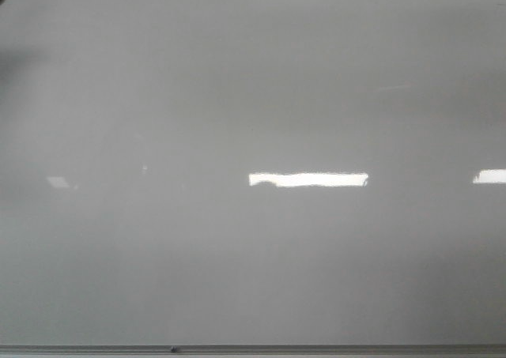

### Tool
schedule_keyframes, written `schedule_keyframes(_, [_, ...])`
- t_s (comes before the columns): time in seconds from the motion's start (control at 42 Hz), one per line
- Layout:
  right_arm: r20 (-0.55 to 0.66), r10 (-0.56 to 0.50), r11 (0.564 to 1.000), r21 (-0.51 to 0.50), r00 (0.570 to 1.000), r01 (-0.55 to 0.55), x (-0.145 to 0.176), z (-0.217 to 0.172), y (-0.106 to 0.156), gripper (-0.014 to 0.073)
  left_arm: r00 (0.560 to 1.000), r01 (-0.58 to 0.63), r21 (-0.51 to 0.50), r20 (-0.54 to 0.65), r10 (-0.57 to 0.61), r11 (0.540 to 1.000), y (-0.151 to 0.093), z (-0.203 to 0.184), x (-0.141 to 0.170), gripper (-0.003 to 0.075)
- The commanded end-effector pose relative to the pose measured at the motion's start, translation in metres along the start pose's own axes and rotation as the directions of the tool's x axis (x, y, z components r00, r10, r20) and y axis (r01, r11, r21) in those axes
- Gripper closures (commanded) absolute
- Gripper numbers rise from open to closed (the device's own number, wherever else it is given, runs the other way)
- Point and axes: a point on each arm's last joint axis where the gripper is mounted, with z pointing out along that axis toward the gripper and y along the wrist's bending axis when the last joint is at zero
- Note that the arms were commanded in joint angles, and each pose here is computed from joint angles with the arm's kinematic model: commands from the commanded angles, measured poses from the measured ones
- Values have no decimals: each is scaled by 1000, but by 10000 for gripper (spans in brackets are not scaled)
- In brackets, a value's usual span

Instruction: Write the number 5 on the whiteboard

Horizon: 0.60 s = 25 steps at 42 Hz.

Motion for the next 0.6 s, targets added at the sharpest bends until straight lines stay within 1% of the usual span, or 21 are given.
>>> schedule_keyframes(0.0, [93,-22,1000,10,995,21,-14,-5,-1,88,991,-100,54,89,95,994,-29,-22,-10,733])
schedule_keyframes(0.048, [93,-22,1000,10,995,21,-14,-5,-1,88,986,-147,72,85,141,986,-39,-22,-11,733])
schedule_keyframes(0.143, [93,-22,1000,10,995,21,-14,-5,-1,88,962,-271,121,75,264,955,-65,-22,-10,733])
schedule_keyframes(0.262, [94,-22,1000,11,995,21,-14,-5,-1,88,931,-363,165,93,352,917,-93,-23,-9,733])
schedule_keyframes(0.381, [118,-22,1000,12,993,21,-16,-5,-1,88,902,-433,199,109,419,879,-115,-25,-6,733])
schedule_keyframes(0.5, [131,-23,1000,12,991,21,-18,-5,-1,88,842,-540,220,132,524,812,-133,-27,-2,733])
schedule_keyframes(0.571, [145,-22,1000,12,989,20,-19,-6,-1,88,822,-569,238,125,556,787,-140,-28,1,733])
